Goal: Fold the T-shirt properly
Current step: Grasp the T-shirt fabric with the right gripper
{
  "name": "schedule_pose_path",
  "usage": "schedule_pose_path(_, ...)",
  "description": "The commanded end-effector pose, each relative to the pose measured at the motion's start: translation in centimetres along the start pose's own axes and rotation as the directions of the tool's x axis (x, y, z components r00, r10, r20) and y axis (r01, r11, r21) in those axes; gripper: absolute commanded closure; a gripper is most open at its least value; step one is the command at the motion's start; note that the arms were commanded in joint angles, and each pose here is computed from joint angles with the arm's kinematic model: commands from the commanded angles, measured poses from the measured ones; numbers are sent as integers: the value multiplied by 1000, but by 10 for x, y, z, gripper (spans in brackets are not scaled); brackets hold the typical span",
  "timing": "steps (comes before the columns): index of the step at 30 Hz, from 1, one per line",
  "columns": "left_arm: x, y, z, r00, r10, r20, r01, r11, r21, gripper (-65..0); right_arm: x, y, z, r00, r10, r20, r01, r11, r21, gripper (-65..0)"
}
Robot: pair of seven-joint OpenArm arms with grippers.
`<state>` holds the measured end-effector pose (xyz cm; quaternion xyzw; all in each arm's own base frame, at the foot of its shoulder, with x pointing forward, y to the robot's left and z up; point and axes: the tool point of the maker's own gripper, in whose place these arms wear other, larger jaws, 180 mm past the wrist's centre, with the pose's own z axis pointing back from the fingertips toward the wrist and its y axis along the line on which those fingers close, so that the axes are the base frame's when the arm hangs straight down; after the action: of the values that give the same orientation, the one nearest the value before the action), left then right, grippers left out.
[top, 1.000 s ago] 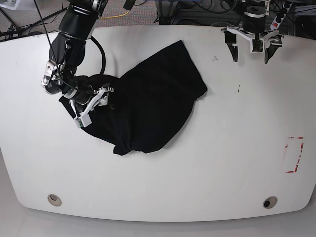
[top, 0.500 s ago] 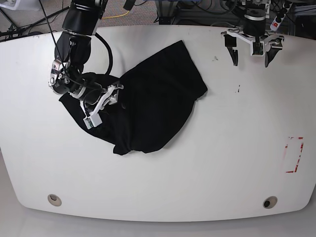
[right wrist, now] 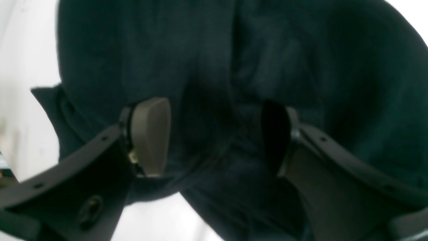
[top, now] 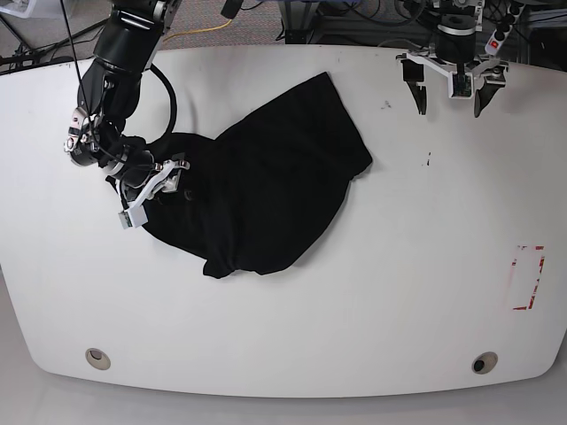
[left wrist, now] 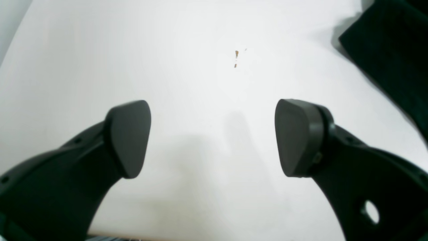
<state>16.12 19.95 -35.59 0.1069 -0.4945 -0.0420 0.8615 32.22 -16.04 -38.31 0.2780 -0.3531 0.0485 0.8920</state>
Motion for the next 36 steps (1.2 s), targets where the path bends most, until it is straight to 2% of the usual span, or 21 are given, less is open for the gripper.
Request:
schedule_pose_path(1, 13, 3, 0, 999, -5, 47, 5, 1000, 11, -543, 12, 1, 0, 999, 4, 42, -5, 1000, 19, -409)
schedule_pose_path(6, 12, 3, -1, 999, -5, 47, 5, 1000, 11, -543, 6, 7, -5, 999, -11, 32, 10, 999, 38, -409)
schedule_pose_path(12, 12, 3, -1, 999, -5, 47, 5, 1000, 11, -543, -7, 36, -22, 1000, 13, -9, -12, 995, 104, -409)
schedule_pose_path(22, 12, 3, -1, 999, -5, 47, 5, 1000, 11, -543, 1, 51, -25, 999, 37, 18, -39, 991, 126, -406)
schedule_pose_path(24, 12, 2, -1, 999, -5, 47, 4, 1000, 9, -543, 2, 51, -25, 999, 38, 18, -40, 991, 125, -390)
schedule_pose_path(30, 12, 2, -1, 999, -5, 47, 4, 1000, 9, -543, 1, 52, -26, 999, 41, 13, -42, 991, 126, -222)
schedule_pose_path(36, 15, 2, -3, 999, -1, 54, 0, 1000, 12, -543, -6, 53, -27, 999, 32, 2, -32, 991, 129, -258)
